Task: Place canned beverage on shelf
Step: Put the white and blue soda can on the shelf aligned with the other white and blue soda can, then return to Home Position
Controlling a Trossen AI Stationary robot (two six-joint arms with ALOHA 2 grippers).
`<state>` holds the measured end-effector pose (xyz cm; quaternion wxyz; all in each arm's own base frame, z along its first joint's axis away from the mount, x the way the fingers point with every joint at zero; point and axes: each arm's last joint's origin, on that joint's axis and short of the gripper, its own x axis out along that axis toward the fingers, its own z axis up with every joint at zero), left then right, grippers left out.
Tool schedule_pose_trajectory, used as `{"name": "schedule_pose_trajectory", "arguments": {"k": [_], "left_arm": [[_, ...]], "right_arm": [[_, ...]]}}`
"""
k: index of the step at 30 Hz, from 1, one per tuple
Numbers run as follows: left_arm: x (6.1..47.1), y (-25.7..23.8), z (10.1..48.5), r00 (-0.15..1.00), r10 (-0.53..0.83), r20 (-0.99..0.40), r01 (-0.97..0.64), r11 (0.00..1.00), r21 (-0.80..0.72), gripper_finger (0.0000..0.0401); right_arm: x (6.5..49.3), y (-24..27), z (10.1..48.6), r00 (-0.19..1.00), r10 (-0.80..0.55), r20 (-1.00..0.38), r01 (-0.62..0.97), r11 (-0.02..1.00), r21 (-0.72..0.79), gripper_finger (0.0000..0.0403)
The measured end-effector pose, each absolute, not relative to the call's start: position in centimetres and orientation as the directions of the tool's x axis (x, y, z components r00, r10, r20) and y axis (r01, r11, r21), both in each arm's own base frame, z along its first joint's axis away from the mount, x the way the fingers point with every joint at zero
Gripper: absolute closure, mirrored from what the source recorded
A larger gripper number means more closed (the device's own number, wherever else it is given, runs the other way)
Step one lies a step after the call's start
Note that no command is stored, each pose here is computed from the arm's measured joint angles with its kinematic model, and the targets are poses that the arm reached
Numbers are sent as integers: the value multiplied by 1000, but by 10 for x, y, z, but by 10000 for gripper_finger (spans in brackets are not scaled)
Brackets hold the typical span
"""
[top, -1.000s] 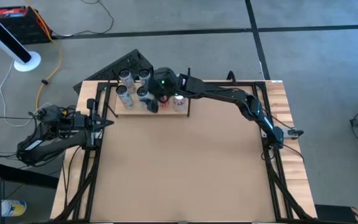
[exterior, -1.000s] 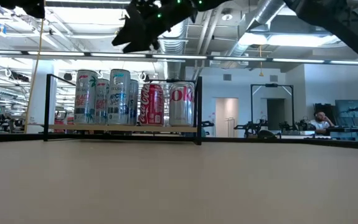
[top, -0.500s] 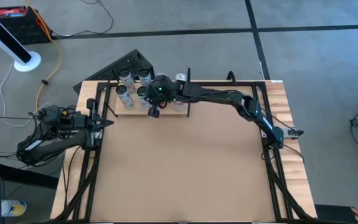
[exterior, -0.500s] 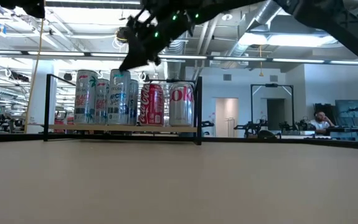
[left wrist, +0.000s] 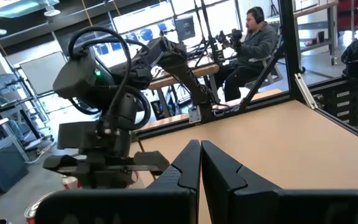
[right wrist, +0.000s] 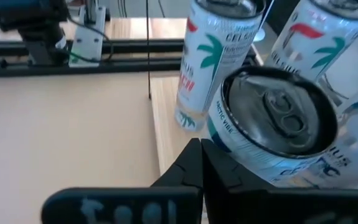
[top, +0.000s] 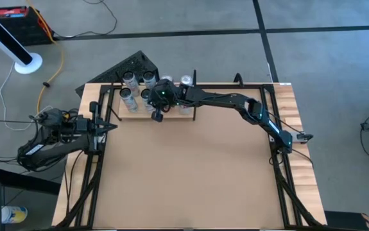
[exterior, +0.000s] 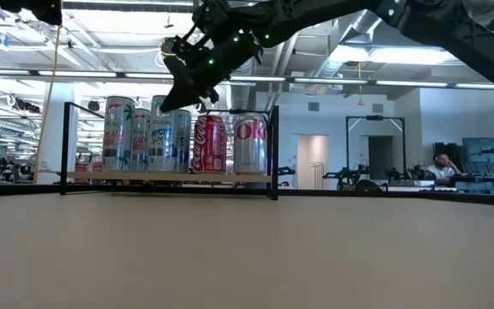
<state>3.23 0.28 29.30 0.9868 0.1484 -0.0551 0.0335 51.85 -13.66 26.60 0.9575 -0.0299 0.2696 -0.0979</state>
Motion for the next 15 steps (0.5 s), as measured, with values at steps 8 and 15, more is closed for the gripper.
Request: {"name": "schedule_pose_trajectory", "arguments": {"k": [8,15], "left_arm": [[32,3,293,992,50,118,-82,954,289,401],[32,3,293,992,50,118,-82,954,289,401]], "right_arm": [[519,-136,267,849,-177,-498,153,984,-89,380],[505,-112,280,803,10,-595,0,1000,17,376]]}}
